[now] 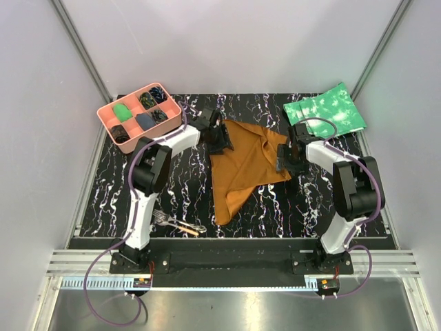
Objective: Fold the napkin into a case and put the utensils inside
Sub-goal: Pick up the crumpled napkin from the center of the board.
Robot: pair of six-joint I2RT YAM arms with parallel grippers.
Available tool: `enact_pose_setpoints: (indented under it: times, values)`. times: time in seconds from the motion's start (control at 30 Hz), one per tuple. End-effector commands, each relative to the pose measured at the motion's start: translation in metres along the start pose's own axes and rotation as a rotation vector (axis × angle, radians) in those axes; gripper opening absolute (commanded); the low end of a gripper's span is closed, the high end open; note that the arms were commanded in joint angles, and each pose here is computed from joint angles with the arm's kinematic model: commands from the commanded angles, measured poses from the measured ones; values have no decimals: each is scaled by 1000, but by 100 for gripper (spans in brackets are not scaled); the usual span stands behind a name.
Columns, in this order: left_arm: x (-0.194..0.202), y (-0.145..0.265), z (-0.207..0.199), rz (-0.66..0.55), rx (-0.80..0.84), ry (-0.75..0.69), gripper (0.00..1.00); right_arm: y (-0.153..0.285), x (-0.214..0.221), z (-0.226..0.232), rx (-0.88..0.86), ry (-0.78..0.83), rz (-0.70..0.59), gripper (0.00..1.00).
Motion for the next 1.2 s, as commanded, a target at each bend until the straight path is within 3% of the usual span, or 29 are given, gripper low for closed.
enact_pose_setpoints:
  times: [0.0, 0.2, 0.23, 0.27, 0.37, 0.4, 0.47, 0.5, 0.53, 0.6, 0.67, 0.77, 0.87, 1.03, 1.17]
  values:
    - [6, -24, 18, 111, -40, -15, 57, 0, -11, 6, -30, 13, -39, 70]
    - [-39, -17, -3, 41, 18, -88, 57, 6, -7, 3, -12, -14, -53, 49]
    - [-47, -8, -10, -10, 5, -112, 57, 8, -7, 3, -13, -24, -51, 31]
    - [-45, 1, -10, -16, -36, -144, 58, 14, -8, 5, -22, -36, -56, 22]
    - [-40, 51, -17, -159, -166, -240, 65, 34, -4, 7, -38, -83, -52, 4]
    - [-38, 90, -29, -233, -158, -253, 66, 41, -4, 7, -43, -93, -68, 1]
    - [-3, 106, -11, -232, -247, -284, 66, 59, -3, 13, -109, -108, -97, 0]
    - [7, 135, -14, -271, -227, -289, 66, 65, -3, 15, -135, -117, -107, 0]
    - [30, 133, 8, -216, -273, -284, 66, 69, -1, 19, -178, -120, -104, 0]
    - [61, 154, 12, -182, -248, -289, 63, 81, -1, 23, -229, -133, -123, 0]
    - [102, 149, 33, -76, -268, -291, 59, 87, 1, 26, -270, -140, -123, 0]
    - [142, 148, 50, -21, -302, -257, 58, 92, 3, 26, -278, -137, -135, 0]
    - [165, 141, 61, -17, -359, -219, 57, 98, 8, 25, -281, -139, -148, 0]
    - [174, 127, 74, -75, -456, -161, 47, 101, 16, 23, -291, -136, -160, 0]
    - [182, 118, 79, -78, -496, -139, 47, 101, 23, 22, -294, -127, -160, 0]
Point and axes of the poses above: each gripper's point midway between its finger pads, its own y axis back along the fingers, its own z axis along the line the jaws close on, x = y × z, the point moved 8 cm from there along y, back along the fingers, and after that the axes turned 6 degrees about y, right-handed, at the moved point
